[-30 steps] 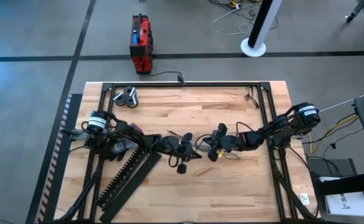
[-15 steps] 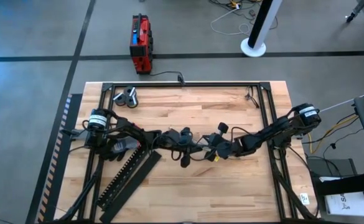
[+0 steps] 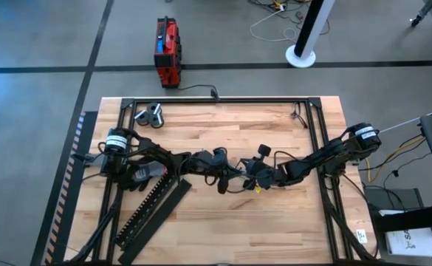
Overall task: Ziptie cables
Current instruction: Wrap the cable wires with the black zip tie
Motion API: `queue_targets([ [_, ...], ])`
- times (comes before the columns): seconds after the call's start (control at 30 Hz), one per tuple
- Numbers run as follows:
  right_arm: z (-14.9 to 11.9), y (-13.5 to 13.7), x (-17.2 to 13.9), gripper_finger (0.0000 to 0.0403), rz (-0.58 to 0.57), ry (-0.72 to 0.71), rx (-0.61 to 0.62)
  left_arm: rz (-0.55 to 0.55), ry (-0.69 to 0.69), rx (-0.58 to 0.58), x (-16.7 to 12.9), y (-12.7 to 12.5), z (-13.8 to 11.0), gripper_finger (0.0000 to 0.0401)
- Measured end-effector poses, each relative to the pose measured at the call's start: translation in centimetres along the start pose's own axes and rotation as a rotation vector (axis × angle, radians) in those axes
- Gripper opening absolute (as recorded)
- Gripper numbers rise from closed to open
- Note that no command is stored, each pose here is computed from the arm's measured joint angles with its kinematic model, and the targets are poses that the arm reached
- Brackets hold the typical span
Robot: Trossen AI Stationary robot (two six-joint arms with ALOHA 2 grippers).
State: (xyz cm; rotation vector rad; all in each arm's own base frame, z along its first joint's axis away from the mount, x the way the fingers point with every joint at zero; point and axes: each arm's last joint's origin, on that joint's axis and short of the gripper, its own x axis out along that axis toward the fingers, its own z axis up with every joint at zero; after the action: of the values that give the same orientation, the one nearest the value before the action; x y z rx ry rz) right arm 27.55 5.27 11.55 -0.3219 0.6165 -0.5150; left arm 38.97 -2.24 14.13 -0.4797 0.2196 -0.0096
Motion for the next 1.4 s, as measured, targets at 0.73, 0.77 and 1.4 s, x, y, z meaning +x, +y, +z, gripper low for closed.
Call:
queue_targets([
  [0.73, 1.2, 0.3, 0.0, 0.0000, 0.002, -0.013, -0.138, -0.021, -0.060, -0.092, 0.0, 0.0, 0.7, 0.0000],
  [0.77, 1.2, 0.3, -0.1, 0.0000, -0.001, -0.015, -0.140, -0.021, -0.061, -0.092, 0.0, 0.0, 0.7, 0.0000],
  [1.4, 1.5, 0.4, -0.2, 0.0000, -0.026, -0.041, -0.100, 0.015, -0.079, -0.096, -0.7, 0.5, -0.1, 0.0000],
])
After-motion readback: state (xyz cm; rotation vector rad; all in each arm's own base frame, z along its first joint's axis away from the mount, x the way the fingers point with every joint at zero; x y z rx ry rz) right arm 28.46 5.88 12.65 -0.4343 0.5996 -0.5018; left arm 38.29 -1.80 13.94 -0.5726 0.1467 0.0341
